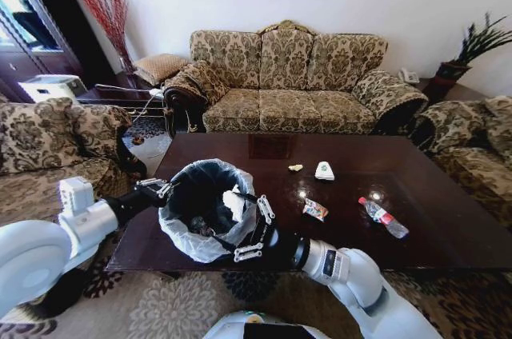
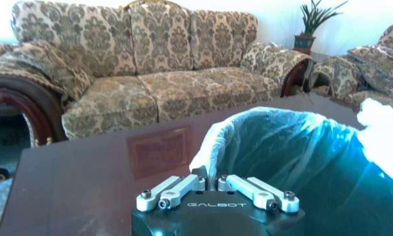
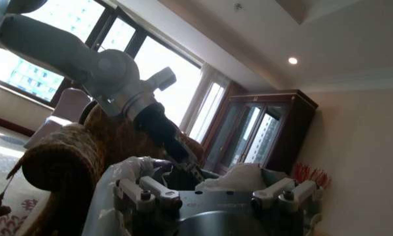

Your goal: Move to the front of the table and place the trash on the table into the trash bin.

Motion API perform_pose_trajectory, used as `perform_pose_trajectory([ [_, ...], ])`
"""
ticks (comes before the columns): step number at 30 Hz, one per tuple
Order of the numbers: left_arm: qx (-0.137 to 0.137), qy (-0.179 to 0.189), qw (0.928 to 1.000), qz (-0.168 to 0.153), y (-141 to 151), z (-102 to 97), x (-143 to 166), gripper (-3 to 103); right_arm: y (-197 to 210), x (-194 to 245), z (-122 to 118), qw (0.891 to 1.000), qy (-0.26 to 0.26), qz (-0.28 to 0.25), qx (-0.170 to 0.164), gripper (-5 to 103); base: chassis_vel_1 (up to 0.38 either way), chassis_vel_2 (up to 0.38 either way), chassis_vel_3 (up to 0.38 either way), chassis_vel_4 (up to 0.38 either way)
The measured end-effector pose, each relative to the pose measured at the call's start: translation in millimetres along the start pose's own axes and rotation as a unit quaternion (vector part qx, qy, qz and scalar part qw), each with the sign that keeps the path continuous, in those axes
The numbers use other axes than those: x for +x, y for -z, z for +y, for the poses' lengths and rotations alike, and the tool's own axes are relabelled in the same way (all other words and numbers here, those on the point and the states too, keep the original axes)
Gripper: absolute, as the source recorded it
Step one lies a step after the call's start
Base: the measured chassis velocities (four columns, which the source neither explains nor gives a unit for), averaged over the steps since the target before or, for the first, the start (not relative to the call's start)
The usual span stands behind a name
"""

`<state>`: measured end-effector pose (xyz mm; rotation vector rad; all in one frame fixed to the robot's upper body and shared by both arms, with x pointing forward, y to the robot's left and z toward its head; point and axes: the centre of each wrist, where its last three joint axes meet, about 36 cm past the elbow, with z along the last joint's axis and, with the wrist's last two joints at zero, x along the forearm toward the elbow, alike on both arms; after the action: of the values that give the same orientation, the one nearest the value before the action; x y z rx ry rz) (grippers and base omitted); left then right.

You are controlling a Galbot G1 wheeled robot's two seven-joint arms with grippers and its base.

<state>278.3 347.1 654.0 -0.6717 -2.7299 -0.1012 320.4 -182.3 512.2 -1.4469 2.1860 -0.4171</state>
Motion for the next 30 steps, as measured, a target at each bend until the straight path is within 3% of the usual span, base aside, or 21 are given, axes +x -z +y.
perform_pose_trajectory([
  [1, 0.000, 0.000, 1.0000, 0.000, 0, 0.0, 0, 1, 0, 0, 0, 1.000, 0.000, 0.000, 0.000, 95, 0.000, 0.000, 0.000, 0.000],
  [3, 0.001, -0.001, 1.0000, 0.003, -1, -0.2, 0, 1, 0, 1, -4, 0.999, -0.013, -0.003, 0.032, 96, 0.000, 0.000, 0.000, 0.000],
  [6, 0.003, -0.002, 1.0000, 0.004, -2, -0.5, 0, 1, 8, -2, -2, 0.999, -0.026, -0.024, 0.021, 96, 0.000, 0.000, 0.000, 0.000],
  [8, 0.007, -0.004, 0.9999, 0.006, -3, -1.2, 0, 1, 14, -12, 4, 0.996, -0.057, -0.070, -0.020, 100, 0.000, 0.000, 0.000, 0.000],
  [10, 0.009, -0.004, 0.9999, 0.007, -4, -1.3, 0, 1, 16, -16, 5, 0.994, -0.066, -0.085, -0.035, 100, 0.000, 0.000, 0.000, 0.000],
  [13, 0.014, 0.002, 0.9998, 0.012, -9, -1.1, 0, 1, 28, -27, 14, 0.982, -0.097, -0.121, -0.104, 100, 0.000, 0.000, 0.000, 0.000],
  [14, 0.014, 0.002, 0.9998, 0.012, -9, -1.1, 0, 1, 28, -27, 14, 0.982, -0.097, -0.121, -0.104, 100, 0.000, 0.000, 0.000, 0.000],
  [15, 0.012, 0.004, 0.9998, 0.016, -11, -1.3, 0, 1, 32, -28, 17, 0.981, -0.097, -0.108, -0.128, 100, 0.000, 0.000, 0.000, 0.000],
  [16, 0.001, 0.005, 0.9997, 0.023, -15, -1.9, 1, 1, 41, -26, 20, 0.980, -0.084, -0.047, -0.177, 100, 0.000, 0.000, 0.000, 0.000],
  [17, -0.010, 0.008, 0.9996, 0.027, -17, -2.0, 1, 1, 46, -26, 20, 0.975, -0.078, -0.035, -0.207, 100, 0.000, 0.000, 0.000, 0.000],
  [18, -0.010, 0.008, 0.9996, 0.027, -17, -2.0, 1, 1, 46, -26, 20, 0.975, -0.078, -0.035, -0.207, 100, 0.000, 0.000, 0.000, 0.000],
  [19, -0.025, 0.009, 0.9992, 0.030, -19, -2.1, 1, 1, 53, -27, 18, 0.970, -0.077, -0.029, -0.228, 100, 0.000, 0.000, 0.000, 0.000],
  [21, -0.045, 0.015, 0.9983, 0.034, -19, -1.2, 3, 1, 54, -26, 12, 0.979, -0.048, 0.015, -0.198, 100, 0.000, 0.000, 0.000, 0.000],
  [26, -0.052, 0.022, 0.9979, 0.031, -16, 0.7, 6, 1, 59, -28, 8, 0.980, -0.052, 0.014, -0.190, 100, 0.000, 0.000, 0.000, 0.000],
  [28, -0.056, 0.032, 0.9974, 0.034, -19, 1.9, 10, 1, 46, -26, 0, 0.992, -0.038, -0.024, -0.116, 100, 0.000, 0.000, 0.000, 0.000],
  [29, -0.056, 0.035, 0.9972, 0.034, -20, 2.2, 11, 1, 45, -25, 0, 0.995, -0.034, -0.024, -0.095, 100, 0.000, 0.000, 0.000, 0.000],
  [30, -0.056, 0.035, 0.9972, 0.034, -20, 2.2, 11, 1, 45, -25, 0, 0.995, -0.034, -0.024, -0.095, 100, 0.000, 0.000, 0.000, 0.000],
])
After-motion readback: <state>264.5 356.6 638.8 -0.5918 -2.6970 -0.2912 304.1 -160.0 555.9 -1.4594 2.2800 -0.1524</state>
